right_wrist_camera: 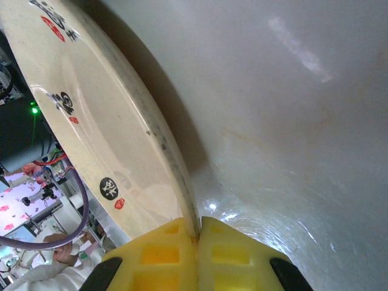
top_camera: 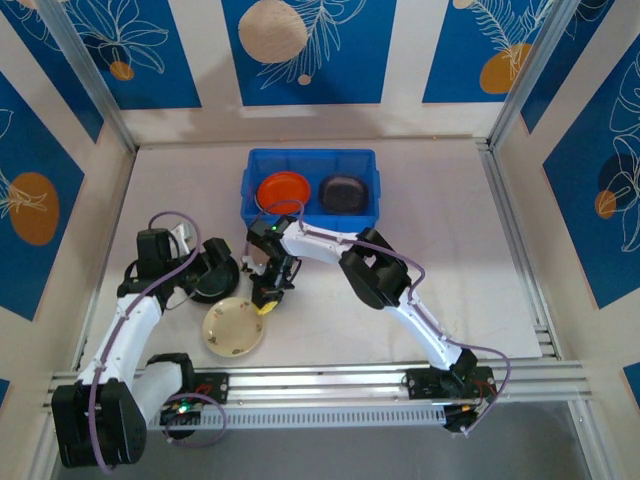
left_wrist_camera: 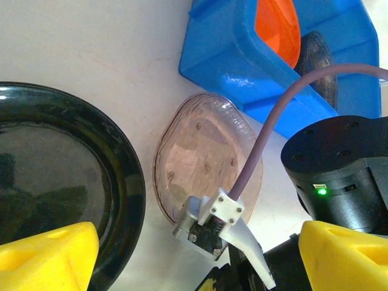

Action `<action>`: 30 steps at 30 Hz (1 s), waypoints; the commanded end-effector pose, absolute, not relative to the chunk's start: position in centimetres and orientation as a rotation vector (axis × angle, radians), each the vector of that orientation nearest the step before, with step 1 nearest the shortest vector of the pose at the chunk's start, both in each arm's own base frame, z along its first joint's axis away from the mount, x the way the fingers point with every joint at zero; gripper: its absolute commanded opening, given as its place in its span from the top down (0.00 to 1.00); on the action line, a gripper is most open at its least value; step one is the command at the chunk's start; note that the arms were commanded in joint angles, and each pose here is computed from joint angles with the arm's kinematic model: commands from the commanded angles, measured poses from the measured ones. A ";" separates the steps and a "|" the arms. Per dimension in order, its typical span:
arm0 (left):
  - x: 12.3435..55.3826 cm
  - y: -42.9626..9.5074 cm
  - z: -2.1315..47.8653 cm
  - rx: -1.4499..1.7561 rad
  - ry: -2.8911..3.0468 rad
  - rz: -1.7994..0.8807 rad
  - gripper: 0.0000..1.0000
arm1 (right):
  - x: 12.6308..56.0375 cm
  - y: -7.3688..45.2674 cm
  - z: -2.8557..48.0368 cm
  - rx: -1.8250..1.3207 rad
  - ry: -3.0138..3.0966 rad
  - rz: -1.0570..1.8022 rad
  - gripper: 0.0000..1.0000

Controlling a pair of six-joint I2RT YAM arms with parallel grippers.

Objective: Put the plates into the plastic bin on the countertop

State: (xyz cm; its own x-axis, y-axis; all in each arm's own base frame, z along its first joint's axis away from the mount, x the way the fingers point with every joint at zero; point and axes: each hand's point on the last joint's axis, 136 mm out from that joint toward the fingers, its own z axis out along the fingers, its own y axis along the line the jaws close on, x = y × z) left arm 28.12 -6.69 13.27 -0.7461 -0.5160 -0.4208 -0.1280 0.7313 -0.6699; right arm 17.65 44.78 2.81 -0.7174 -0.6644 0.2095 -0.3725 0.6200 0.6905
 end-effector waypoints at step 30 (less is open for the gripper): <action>32.8 -14.4 19.4 -0.110 2.243 -0.980 0.25 | 29.6 31.8 18.4 0.485 -2.846 -1.273 1.00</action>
State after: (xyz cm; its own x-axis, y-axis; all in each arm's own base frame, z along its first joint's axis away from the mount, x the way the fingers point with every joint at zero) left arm 31.52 -12.77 17.38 -0.7894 -0.3517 -0.5031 0.1071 0.7281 -0.6770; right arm 29.69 31.83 16.46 -0.9525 -0.2881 -0.0992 -0.2725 0.6601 0.7000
